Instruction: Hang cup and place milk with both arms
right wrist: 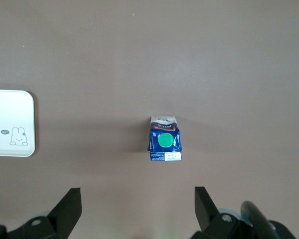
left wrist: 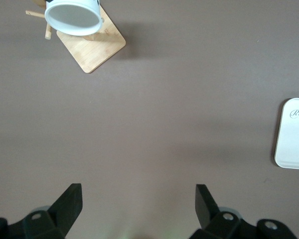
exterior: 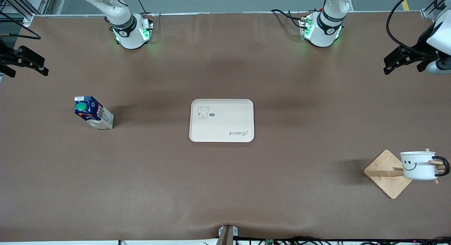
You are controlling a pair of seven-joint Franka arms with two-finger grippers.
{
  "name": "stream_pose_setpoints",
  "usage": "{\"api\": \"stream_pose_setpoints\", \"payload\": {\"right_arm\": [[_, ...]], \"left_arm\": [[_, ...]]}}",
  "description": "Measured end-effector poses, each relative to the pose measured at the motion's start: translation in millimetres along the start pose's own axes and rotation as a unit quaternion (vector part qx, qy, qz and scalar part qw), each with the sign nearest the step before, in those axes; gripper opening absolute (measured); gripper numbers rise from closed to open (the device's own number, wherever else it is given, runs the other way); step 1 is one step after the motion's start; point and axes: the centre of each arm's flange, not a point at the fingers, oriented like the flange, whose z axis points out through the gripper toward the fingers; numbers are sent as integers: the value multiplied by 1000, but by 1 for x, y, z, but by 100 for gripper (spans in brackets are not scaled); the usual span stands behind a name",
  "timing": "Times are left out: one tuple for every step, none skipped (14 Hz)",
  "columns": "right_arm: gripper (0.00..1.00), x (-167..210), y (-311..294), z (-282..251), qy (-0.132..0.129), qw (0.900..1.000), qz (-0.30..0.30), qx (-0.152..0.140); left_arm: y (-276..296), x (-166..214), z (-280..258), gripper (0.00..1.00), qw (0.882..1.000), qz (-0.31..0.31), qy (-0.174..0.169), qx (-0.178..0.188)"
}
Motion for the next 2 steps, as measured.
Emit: {"api": "stream_pose_setpoints", "payload": {"right_arm": [[100, 0, 0, -2, 2, 1000, 0, 0], [100, 0, 1, -3, 3, 1000, 1, 0]], "left_arm": [[0, 0, -2, 100, 1000, 0, 2, 0], [-1, 0, -3, 100, 1000, 0, 3, 0]]}}
